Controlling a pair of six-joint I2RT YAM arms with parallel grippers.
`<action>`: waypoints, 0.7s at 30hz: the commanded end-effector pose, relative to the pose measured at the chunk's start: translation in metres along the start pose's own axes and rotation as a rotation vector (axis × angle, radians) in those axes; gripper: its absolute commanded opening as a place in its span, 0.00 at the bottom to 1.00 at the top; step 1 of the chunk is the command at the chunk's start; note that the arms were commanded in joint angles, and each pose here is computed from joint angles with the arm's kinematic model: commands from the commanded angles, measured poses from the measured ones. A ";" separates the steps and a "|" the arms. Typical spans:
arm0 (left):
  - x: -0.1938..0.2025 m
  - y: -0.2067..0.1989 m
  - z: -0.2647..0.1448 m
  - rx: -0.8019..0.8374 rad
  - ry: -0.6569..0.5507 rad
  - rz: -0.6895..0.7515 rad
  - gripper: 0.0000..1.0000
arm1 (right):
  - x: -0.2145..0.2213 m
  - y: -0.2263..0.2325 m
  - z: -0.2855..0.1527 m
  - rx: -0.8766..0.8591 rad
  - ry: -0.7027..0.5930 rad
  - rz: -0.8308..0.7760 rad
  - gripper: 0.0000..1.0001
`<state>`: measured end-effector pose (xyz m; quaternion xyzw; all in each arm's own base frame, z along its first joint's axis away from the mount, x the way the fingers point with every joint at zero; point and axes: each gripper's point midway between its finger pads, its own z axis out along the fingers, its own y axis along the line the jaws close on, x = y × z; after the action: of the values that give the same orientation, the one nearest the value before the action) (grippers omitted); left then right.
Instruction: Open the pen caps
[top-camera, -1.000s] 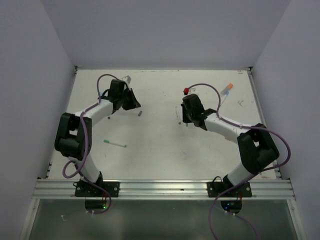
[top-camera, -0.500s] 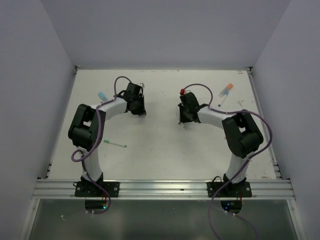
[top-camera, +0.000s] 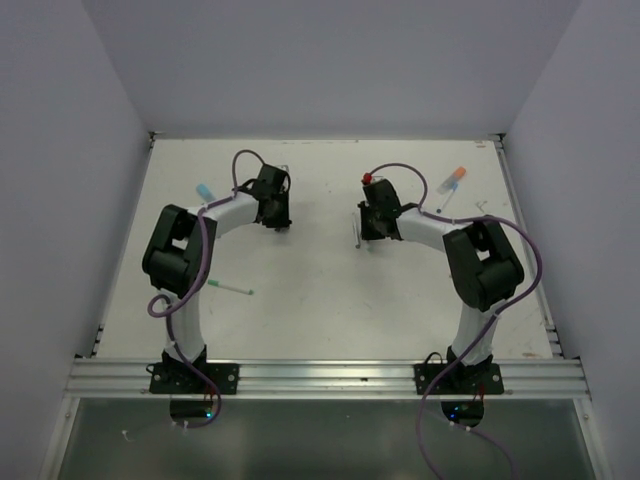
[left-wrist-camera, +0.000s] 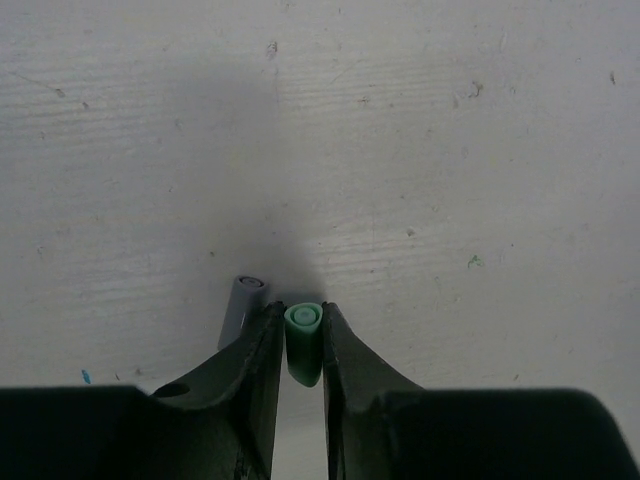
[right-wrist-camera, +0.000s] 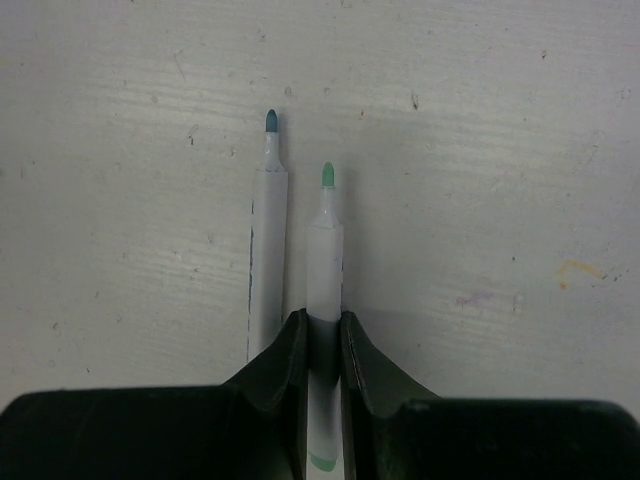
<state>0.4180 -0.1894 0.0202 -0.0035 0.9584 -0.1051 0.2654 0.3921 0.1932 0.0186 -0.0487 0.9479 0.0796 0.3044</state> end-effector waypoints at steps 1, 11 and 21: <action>-0.004 -0.005 0.005 -0.002 -0.009 0.021 0.25 | -0.008 -0.002 0.008 -0.006 -0.012 -0.003 0.04; 0.002 -0.006 0.009 -0.002 0.003 0.016 0.37 | -0.008 0.002 0.019 -0.040 0.008 0.008 0.13; -0.009 -0.026 -0.009 0.092 -0.033 0.007 0.41 | -0.014 0.004 0.012 -0.052 -0.006 0.028 0.24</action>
<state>0.4183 -0.1997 0.0217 0.0022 0.9560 -0.1187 0.2683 0.4099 0.2008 0.0194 -0.0453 0.9435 0.1051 0.3110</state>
